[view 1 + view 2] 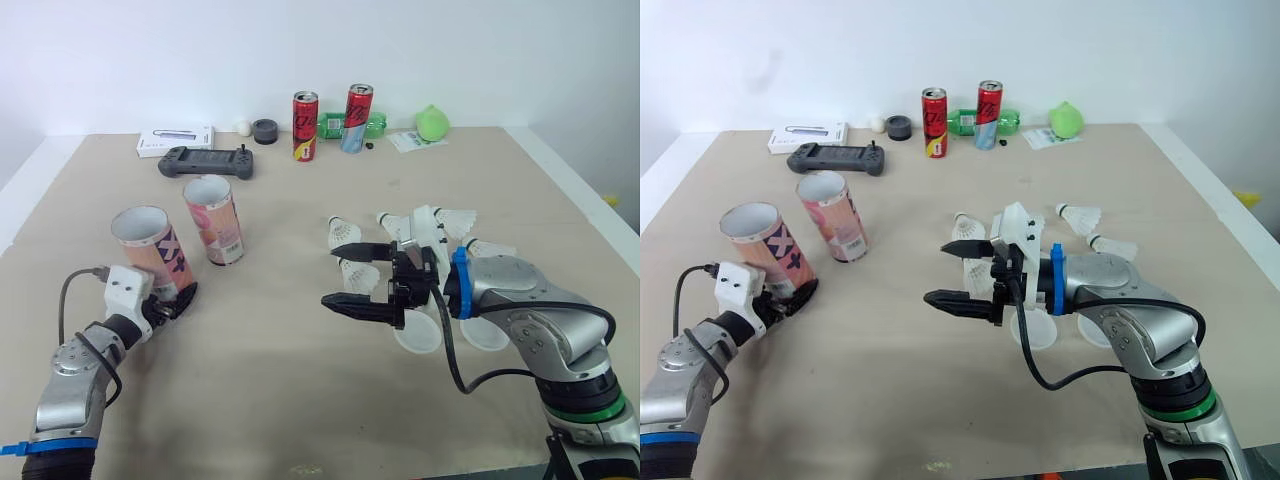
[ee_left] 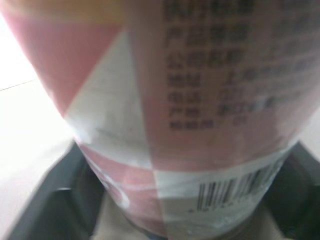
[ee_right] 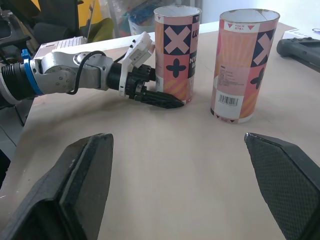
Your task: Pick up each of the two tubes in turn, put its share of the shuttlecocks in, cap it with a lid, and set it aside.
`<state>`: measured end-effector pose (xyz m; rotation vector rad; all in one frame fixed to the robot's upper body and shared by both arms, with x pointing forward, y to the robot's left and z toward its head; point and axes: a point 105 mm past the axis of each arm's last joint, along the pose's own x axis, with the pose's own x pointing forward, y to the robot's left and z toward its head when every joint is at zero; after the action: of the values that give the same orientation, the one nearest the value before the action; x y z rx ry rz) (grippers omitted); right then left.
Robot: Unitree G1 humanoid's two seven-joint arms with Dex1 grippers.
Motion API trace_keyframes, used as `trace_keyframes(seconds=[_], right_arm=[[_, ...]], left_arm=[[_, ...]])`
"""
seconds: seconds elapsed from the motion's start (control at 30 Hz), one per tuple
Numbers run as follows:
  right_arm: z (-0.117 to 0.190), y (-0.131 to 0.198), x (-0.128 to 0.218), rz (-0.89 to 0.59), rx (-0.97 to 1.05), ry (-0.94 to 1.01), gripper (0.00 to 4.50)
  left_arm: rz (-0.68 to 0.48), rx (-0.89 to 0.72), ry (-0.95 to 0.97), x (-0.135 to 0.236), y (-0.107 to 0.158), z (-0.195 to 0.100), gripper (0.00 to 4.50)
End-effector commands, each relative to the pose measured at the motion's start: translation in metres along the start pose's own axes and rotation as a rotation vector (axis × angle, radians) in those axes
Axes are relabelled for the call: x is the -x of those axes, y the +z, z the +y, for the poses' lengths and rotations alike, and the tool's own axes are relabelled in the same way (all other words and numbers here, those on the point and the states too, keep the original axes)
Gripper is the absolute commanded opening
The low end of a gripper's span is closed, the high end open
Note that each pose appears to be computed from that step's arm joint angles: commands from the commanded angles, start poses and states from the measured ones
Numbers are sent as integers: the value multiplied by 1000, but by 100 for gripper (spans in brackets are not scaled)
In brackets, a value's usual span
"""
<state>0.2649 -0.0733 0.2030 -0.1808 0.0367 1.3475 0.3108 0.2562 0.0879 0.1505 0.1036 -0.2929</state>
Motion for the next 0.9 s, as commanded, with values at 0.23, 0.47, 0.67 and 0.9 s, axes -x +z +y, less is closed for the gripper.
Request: trace_keyframes(seconds=[0.23, 0.47, 0.67, 0.9], right_arm=[[10, -21, 17, 77, -16, -161, 450], [-4, -74, 6, 157, -172, -464, 450], [-29, -82, -5, 123, -233, -644, 450], [-47, -88, -8, 100, -282, -761, 400]], left_arm=[[20, -117, 107, 15, -2, 19, 381], [-36, -516, 156, 25, 27, 25, 381], [-69, -784, 137, 30, 40, 19, 381], [-99, -933, 125, 30, 46, 11, 374]])
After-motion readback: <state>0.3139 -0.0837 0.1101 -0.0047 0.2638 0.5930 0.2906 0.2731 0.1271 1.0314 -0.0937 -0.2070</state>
